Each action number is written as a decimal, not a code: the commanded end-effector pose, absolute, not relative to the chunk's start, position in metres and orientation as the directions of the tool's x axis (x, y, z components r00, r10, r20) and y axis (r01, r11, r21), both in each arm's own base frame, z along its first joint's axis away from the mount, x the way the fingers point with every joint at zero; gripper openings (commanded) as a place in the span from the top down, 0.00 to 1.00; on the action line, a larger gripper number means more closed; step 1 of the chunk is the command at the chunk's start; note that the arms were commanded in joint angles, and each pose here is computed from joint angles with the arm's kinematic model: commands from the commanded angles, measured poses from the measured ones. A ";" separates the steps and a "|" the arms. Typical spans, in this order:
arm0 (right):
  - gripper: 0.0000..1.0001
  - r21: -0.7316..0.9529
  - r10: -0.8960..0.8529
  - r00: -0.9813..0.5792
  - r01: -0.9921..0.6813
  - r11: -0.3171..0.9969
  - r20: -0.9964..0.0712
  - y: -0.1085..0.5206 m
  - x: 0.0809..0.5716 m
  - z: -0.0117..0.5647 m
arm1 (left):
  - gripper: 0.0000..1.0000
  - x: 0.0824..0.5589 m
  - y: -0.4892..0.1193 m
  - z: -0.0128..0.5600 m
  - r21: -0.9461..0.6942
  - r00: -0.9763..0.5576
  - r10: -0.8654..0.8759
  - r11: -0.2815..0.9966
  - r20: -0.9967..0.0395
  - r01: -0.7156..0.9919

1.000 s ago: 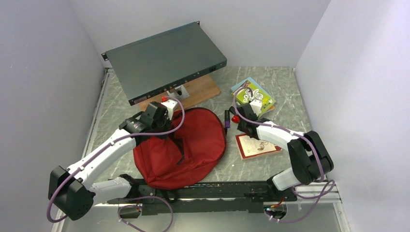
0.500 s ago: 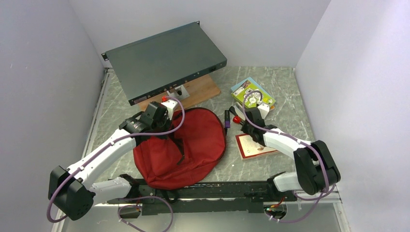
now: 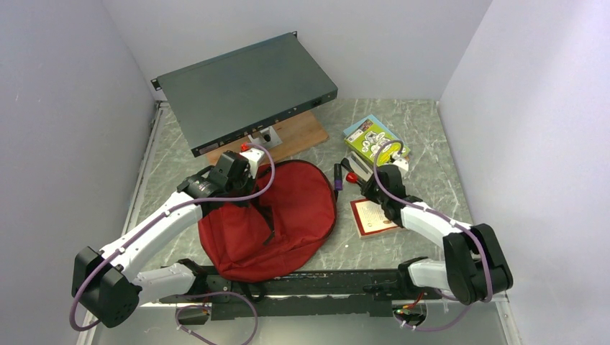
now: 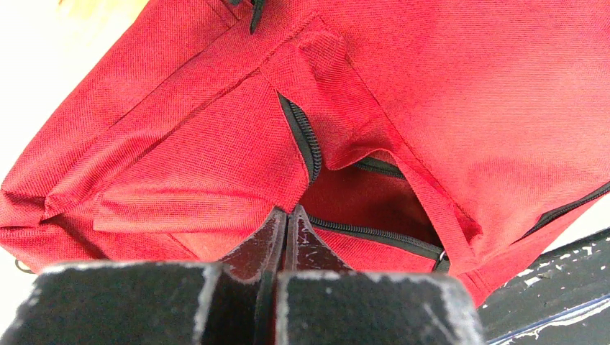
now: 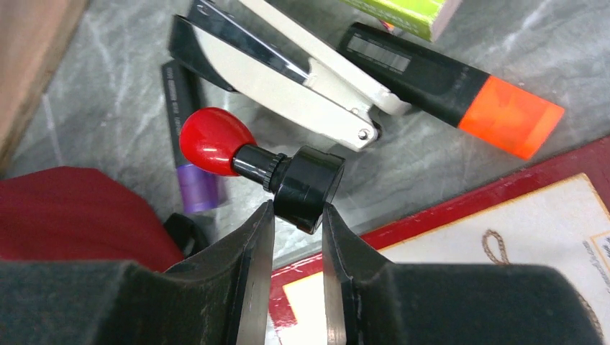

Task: Pack the student bag
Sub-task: Pick up the personal item from the center of the board, then place the personal item in the student bag.

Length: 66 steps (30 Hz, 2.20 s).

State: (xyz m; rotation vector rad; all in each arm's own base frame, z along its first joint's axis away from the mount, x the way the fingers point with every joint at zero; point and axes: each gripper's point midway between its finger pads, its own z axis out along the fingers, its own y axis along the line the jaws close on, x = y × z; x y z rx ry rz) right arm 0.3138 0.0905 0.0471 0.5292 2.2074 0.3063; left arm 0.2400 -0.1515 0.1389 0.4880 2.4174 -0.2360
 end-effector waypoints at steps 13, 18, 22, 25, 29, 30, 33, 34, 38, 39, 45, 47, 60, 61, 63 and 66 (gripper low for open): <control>1.00 0.655 0.538 -0.464 -0.132 0.744 -0.704 0.137 0.318 0.129 | 1.00 0.246 -0.158 0.155 -0.063 -0.682 0.273 0.903 -0.678 0.425; 1.00 0.723 0.559 -0.480 -0.285 0.629 -0.676 0.161 0.305 0.164 | 1.00 0.246 -0.158 0.155 -0.063 -0.681 0.270 0.905 -0.680 0.422; 1.00 0.756 0.536 -0.535 -0.410 0.510 -0.653 0.186 0.296 0.188 | 1.00 0.247 -0.157 0.161 -0.063 -0.670 0.259 0.907 -0.696 0.416; 1.00 0.762 0.494 -0.581 -0.471 0.444 -0.647 0.205 0.290 0.197 | 1.00 0.248 -0.157 0.165 -0.072 -0.659 0.247 0.906 -0.710 0.417; 1.00 0.764 0.421 -0.638 -0.523 0.377 -0.644 0.237 0.280 0.202 | 1.00 0.249 -0.158 0.171 -0.086 -0.643 0.228 0.904 -0.731 0.419; 1.00 0.774 0.418 -0.651 -0.528 0.351 -0.634 0.245 0.277 0.204 | 1.00 0.249 -0.158 0.173 -0.088 -0.639 0.224 0.904 -0.736 0.418; 1.00 0.810 0.407 -0.701 -0.529 0.253 -0.585 0.267 0.265 0.210 | 1.00 0.249 -0.157 0.174 -0.090 -0.635 0.217 0.906 -0.742 0.414; 1.00 0.828 0.408 -0.723 -0.522 0.205 -0.557 0.274 0.261 0.215 | 1.00 0.249 -0.156 0.174 -0.089 -0.635 0.216 0.907 -0.742 0.413; 1.00 0.870 0.421 -0.792 -0.492 -0.013 -0.442 0.286 0.248 0.235 | 1.00 0.249 -0.156 0.174 -0.091 -0.637 0.214 0.907 -0.741 0.411; 1.00 0.873 0.423 -0.804 -0.485 -0.061 -0.417 0.286 0.246 0.238 | 1.00 0.250 -0.156 0.174 -0.092 -0.637 0.213 0.907 -0.741 0.411; 1.00 0.903 0.393 -0.863 -0.402 -0.151 -0.318 0.304 0.252 0.219 | 1.00 0.249 -0.155 0.176 -0.092 -0.632 0.209 0.908 -0.746 0.409; 1.00 0.919 0.387 -0.866 -0.381 -0.101 -0.317 0.310 0.255 0.205 | 1.00 0.249 -0.154 0.176 -0.092 -0.632 0.206 0.910 -0.747 0.405; 1.00 0.911 0.240 -0.879 -0.391 0.133 -0.413 0.344 0.244 0.150 | 1.00 0.250 -0.152 0.180 -0.093 -0.618 0.193 0.912 -0.762 0.399; 1.00 0.906 0.223 -0.880 -0.389 0.164 -0.419 0.346 0.243 0.145 | 1.00 0.250 -0.152 0.181 -0.093 -0.615 0.191 0.912 -0.765 0.400; 1.00 0.892 0.186 -0.882 -0.389 0.231 -0.433 0.350 0.243 0.133 | 1.00 0.250 -0.153 0.183 -0.098 -0.610 0.187 0.910 -0.770 0.403; 1.00 0.871 0.152 -0.878 -0.400 0.285 -0.453 0.359 0.240 0.129 | 1.00 0.250 -0.155 0.185 -0.105 -0.602 0.184 0.905 -0.777 0.412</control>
